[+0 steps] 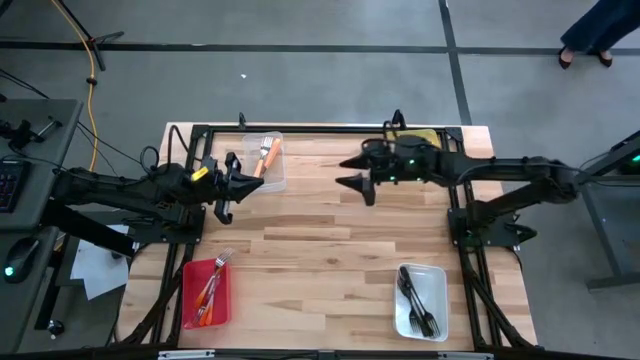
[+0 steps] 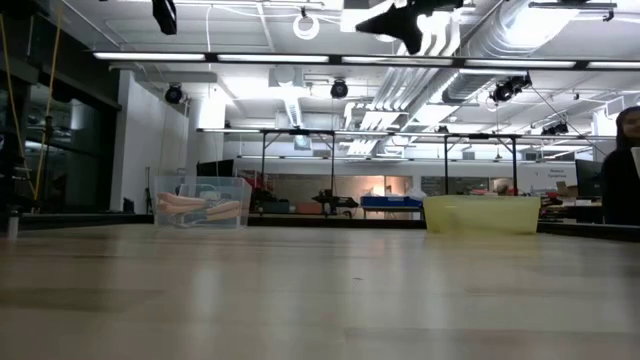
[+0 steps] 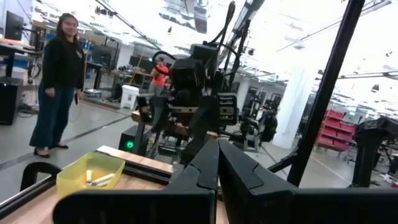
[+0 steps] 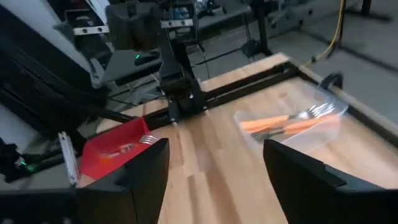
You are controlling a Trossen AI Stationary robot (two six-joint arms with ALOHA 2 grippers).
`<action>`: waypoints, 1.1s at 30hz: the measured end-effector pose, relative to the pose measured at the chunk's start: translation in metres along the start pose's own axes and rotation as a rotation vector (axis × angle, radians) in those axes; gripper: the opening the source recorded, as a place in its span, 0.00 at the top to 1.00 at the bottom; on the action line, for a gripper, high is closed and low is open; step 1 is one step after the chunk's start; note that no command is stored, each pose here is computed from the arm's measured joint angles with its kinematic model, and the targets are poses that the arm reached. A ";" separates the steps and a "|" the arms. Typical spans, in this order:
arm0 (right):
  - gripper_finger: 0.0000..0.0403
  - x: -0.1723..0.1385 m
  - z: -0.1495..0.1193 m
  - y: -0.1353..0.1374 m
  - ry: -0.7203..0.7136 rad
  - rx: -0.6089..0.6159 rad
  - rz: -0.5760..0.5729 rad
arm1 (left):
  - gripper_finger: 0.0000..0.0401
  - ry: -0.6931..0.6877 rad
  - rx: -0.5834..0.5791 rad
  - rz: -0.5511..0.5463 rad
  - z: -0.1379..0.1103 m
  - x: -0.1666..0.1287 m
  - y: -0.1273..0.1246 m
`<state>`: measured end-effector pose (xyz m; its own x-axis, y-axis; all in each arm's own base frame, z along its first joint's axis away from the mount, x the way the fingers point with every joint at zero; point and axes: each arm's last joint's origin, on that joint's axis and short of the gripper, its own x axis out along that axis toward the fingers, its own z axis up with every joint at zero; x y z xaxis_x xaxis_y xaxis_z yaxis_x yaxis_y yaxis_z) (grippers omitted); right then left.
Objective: Sort silverware by color (type)
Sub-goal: Return to Home Position
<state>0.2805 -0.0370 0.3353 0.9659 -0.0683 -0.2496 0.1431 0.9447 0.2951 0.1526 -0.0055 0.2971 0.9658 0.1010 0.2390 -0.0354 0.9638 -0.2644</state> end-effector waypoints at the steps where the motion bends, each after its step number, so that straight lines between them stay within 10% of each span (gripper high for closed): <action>1: 0.41 -0.005 0.002 0.001 -0.007 -0.026 0.001 | 1.00 -0.002 0.000 -0.001 0.000 0.000 0.000; 7: 0.57 -0.029 0.009 0.016 -0.035 -0.118 0.057 | 1.00 0.002 0.001 0.000 0.000 0.000 0.000; 13: 0.96 -0.040 0.012 0.027 -0.059 -0.168 0.112 | 1.00 0.009 0.063 0.002 -0.001 0.000 0.000; 26: 1.00 -0.045 -0.023 0.023 0.032 -0.148 0.078 | 1.00 0.050 0.090 0.011 -0.005 0.000 0.001; 33: 1.00 -0.066 -0.035 0.000 -0.156 -0.112 0.083 | 1.00 0.063 0.068 0.015 -0.006 0.000 0.002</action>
<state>0.2094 -0.0208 0.3194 0.9963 -0.0295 -0.0804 0.0453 0.9782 0.2025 0.1537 -0.0053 0.2908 0.9792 0.1020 0.1753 -0.0653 0.9769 -0.2033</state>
